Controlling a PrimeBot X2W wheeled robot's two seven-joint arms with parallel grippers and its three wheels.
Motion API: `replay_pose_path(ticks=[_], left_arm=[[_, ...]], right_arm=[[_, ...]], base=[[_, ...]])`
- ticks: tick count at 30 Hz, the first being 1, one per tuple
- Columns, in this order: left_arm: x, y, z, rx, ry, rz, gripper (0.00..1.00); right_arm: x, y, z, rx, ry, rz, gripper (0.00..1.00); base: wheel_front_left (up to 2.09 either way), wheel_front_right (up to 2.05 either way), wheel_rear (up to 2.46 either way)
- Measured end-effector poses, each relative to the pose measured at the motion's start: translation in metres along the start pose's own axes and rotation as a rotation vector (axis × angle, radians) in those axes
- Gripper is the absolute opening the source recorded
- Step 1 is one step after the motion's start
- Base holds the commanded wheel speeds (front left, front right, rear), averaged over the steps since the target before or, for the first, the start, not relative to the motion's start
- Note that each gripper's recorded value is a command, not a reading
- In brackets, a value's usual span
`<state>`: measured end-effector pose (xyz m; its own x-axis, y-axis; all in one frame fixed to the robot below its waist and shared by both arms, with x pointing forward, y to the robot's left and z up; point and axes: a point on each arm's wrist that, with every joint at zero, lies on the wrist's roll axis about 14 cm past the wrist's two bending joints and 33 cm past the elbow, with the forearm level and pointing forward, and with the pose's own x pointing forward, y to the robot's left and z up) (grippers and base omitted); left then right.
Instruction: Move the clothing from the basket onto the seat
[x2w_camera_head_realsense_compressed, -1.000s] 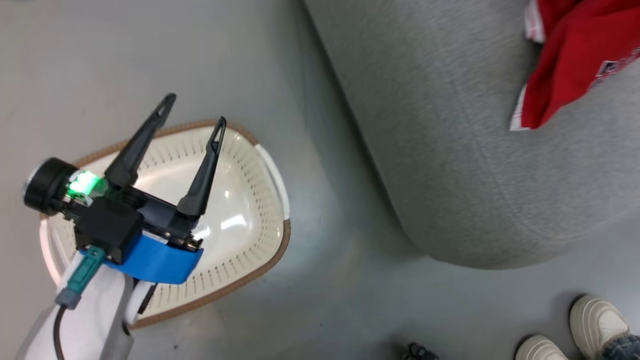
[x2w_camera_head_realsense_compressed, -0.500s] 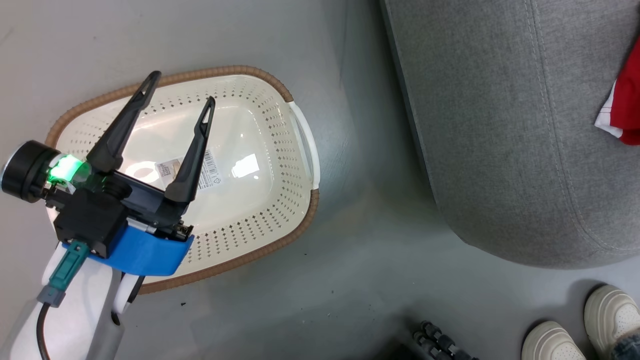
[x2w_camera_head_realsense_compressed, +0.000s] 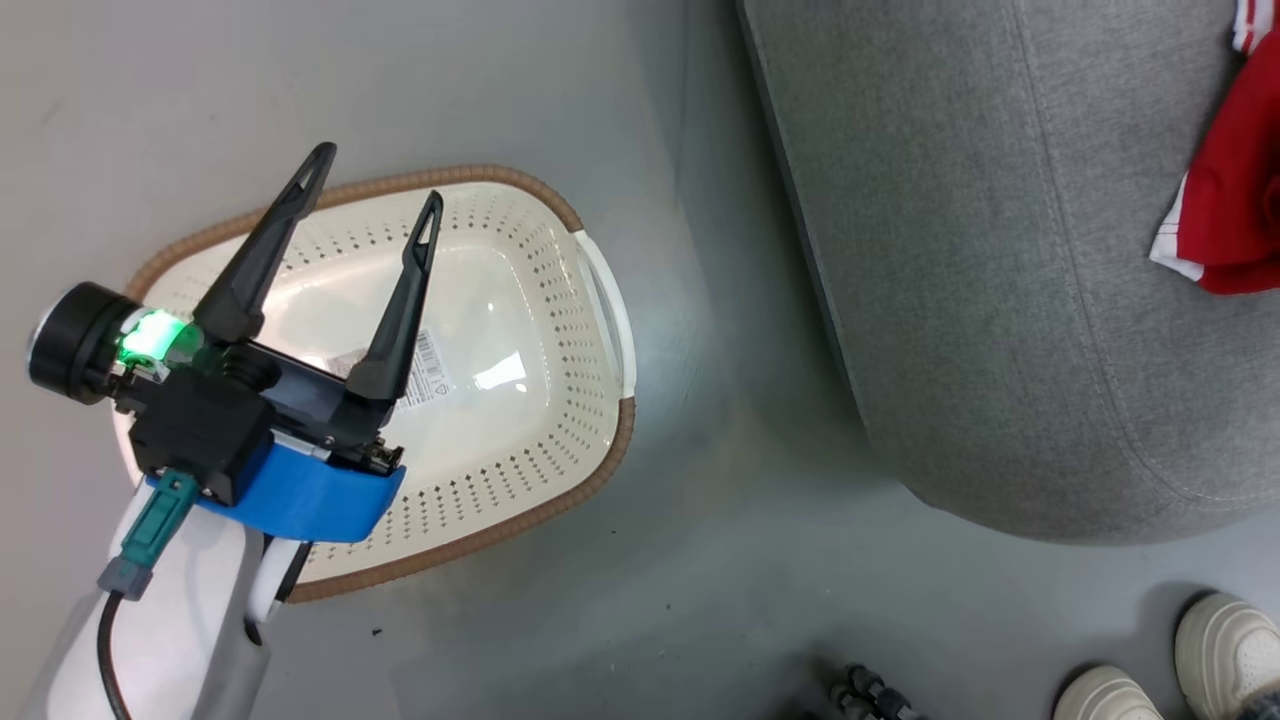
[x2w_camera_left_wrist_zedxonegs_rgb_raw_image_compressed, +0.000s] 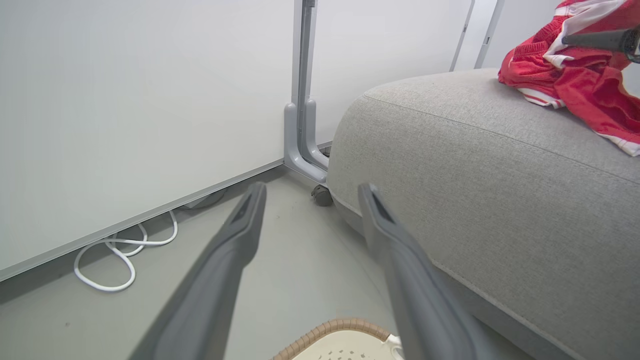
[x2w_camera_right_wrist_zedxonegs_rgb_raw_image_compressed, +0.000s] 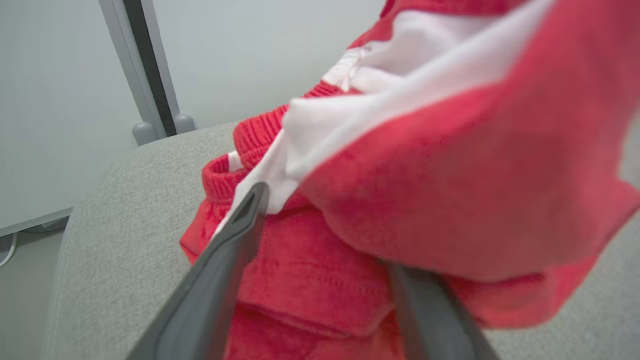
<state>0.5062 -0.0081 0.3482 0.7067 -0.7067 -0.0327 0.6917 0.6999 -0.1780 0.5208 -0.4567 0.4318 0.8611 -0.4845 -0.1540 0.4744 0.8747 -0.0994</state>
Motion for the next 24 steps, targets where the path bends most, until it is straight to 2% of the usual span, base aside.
replay_pose_path(ticks=[11,19,24], left_arm=[[-0.011,-0.012,0.043,-0.041,-0.049,0.081,1.00],[-0.047,-0.010,0.080,-0.057,-0.083,0.225,1.00],[-0.080,-0.011,0.091,-0.067,-0.080,0.310,1.00]], right_arm=[[-0.041,0.004,0.008,-0.030,0.004,0.066,1.00],[-0.083,0.020,0.025,0.017,-0.057,0.137,1.00],[-0.117,0.042,0.029,0.039,-0.089,0.207,1.00]], base=[[0.00,0.00,0.00],[0.00,0.00,0.00],[0.00,0.00,0.00]])
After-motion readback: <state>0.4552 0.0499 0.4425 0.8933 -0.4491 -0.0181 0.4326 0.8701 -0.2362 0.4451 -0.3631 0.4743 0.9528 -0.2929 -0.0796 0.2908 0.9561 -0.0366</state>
